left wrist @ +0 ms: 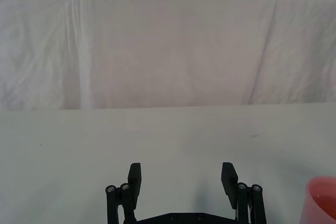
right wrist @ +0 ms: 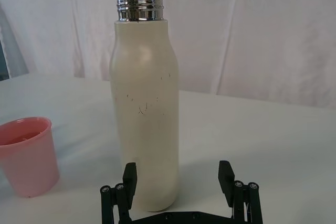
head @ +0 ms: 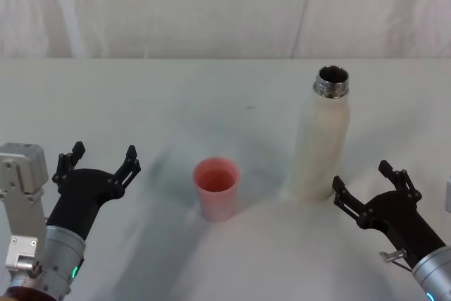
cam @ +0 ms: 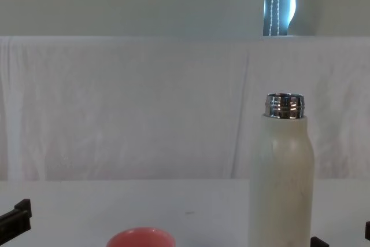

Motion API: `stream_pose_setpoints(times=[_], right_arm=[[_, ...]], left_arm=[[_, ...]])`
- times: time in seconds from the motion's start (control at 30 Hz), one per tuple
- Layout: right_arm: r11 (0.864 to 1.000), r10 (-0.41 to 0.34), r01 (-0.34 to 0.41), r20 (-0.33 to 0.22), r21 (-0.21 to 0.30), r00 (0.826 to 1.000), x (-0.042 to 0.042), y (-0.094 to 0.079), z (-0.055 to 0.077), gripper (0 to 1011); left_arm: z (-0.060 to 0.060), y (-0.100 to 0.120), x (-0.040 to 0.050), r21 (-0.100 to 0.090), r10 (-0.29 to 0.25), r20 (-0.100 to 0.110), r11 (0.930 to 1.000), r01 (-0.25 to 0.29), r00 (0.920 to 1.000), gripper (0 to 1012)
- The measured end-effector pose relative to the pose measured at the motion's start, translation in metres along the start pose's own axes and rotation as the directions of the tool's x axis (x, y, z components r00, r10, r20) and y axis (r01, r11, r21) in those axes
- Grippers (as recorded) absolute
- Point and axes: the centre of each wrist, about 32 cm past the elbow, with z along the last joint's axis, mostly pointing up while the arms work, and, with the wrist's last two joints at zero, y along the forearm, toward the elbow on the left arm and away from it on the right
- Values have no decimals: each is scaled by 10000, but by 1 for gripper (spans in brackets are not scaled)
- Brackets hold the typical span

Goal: Grasp the thermos with one hand and pour water into the cup lid.

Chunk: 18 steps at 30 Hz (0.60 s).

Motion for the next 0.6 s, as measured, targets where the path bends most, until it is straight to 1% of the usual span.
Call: stream_pose_setpoints(times=[0.6], right_arm=[[10000, -1, 1, 0, -9, 10000, 0, 1, -2, 1001]], left_arm=[[0, 0, 0, 0, -1, 1, 10000, 1, 10000, 1001]])
